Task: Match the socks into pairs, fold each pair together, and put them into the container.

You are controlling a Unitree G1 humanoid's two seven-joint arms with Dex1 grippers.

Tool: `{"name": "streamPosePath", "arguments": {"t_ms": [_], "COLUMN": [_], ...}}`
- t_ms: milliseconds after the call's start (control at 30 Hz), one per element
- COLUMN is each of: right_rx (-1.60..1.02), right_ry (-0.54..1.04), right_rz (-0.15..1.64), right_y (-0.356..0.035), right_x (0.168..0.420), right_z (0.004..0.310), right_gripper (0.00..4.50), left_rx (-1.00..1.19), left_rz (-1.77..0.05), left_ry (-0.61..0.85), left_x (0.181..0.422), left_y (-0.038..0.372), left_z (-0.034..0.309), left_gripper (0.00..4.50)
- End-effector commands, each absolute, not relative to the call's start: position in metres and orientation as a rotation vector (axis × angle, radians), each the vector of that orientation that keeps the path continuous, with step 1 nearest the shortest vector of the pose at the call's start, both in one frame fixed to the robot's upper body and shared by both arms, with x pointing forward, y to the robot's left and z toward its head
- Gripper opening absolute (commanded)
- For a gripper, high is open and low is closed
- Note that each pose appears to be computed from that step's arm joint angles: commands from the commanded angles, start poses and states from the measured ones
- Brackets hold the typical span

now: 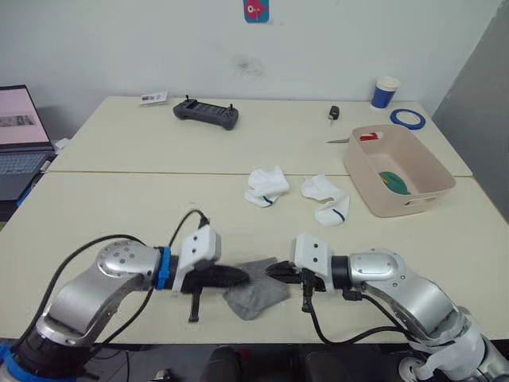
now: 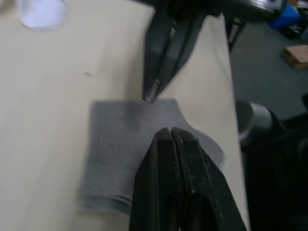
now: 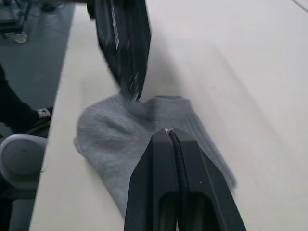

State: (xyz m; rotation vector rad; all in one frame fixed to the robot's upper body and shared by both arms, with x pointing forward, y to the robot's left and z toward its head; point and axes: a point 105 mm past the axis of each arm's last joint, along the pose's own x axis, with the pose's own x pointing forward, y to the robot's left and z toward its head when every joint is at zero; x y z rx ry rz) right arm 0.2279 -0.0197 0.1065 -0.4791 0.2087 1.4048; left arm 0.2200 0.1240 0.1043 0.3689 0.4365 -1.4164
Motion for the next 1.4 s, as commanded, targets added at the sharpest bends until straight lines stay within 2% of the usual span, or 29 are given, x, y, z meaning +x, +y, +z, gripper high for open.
{"name": "streamPosePath", "arguments": {"t_ms": [33, 267, 467, 567, 733, 833, 900, 1167, 1200, 1400], "right_rx": [-0.562, -0.685, -0.697, -0.577, -0.519, -0.452, -0.410, -0.281, -0.257, -0.174], "right_ry": [0.211, 0.296, 0.346, 0.353, 0.378, 0.398, 0.409, 0.516, 0.543, 0.720], "right_rz": [1.446, 1.397, 1.334, 1.321, 1.272, 1.235, 1.210, 1.123, 1.116, 1.128], "right_y": [-0.013, -0.032, -0.055, -0.053, -0.064, -0.067, -0.068, -0.065, -0.063, -0.051], "right_x": [0.226, 0.232, 0.234, 0.229, 0.226, 0.227, 0.229, 0.235, 0.236, 0.230], "right_z": [0.097, 0.072, 0.070, 0.084, 0.095, 0.099, 0.102, 0.102, 0.101, 0.088], "right_gripper": [0.06, 0.06, 0.06, 0.06, 0.06, 0.67, 1.32, 4.31, 4.49, 4.49], "left_rx": [0.448, 0.516, 0.563, 0.529, 0.375, 0.398, 0.431, 0.486, 0.501, 0.525], "left_rz": [-1.352, -1.271, -1.238, -1.252, -1.366, -1.361, -1.342, -1.328, -1.329, -1.336], "left_ry": [0.418, 0.462, 0.450, 0.397, 0.279, 0.297, 0.326, 0.442, 0.450, 0.462], "left_x": [0.235, 0.245, 0.248, 0.247, 0.226, 0.226, 0.229, 0.232, 0.232, 0.225], "left_y": [0.126, 0.140, 0.150, 0.145, 0.124, 0.122, 0.125, 0.134, 0.136, 0.140], "left_z": [0.095, 0.069, 0.065, 0.078, 0.122, 0.120, 0.109, 0.073, 0.069, 0.060], "left_gripper": [0.00, 0.00, 0.00, 0.00, 0.00, 0.00, 0.00, 0.00, 0.00, 0.00]}}
